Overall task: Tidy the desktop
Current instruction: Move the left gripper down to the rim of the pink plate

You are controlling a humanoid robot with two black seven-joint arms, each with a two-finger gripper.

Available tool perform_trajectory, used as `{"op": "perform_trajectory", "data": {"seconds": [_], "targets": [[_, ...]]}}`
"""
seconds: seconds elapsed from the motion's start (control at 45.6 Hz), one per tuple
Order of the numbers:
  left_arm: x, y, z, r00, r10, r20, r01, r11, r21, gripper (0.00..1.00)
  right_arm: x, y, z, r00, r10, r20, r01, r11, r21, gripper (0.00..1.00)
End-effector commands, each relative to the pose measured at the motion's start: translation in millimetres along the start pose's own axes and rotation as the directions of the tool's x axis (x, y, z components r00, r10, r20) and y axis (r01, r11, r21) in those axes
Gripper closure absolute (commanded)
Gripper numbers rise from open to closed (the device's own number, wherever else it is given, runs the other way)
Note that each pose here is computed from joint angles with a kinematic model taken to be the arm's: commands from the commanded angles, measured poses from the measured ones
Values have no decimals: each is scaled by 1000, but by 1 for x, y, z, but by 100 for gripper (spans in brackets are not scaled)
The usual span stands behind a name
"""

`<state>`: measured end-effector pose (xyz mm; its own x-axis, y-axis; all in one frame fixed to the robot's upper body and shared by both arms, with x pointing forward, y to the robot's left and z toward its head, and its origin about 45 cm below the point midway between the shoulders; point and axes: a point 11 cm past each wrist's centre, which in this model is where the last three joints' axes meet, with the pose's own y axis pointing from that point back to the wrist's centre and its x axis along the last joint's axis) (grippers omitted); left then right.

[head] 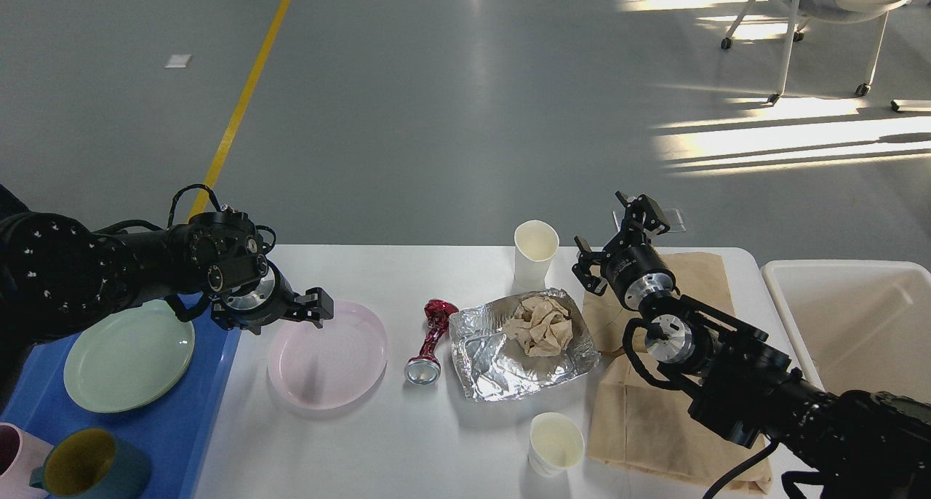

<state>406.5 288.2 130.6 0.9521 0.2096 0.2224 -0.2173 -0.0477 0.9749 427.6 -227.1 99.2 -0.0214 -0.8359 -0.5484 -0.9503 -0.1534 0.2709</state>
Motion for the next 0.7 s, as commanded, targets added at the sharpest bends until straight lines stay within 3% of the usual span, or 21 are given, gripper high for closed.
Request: {"op": "perform_trajectory", "data": {"seconds": [0.0, 0.679], "targets": [[-6, -6, -4, 1000, -17, 0, 17, 1000, 9, 4, 0, 0, 0, 1000, 0, 0, 0, 1000, 0, 0], [-28, -29, -23, 998, -57, -34, 59, 997, 47, 4, 0, 0, 0, 1000, 0, 0, 0, 1000, 0, 0]]}}
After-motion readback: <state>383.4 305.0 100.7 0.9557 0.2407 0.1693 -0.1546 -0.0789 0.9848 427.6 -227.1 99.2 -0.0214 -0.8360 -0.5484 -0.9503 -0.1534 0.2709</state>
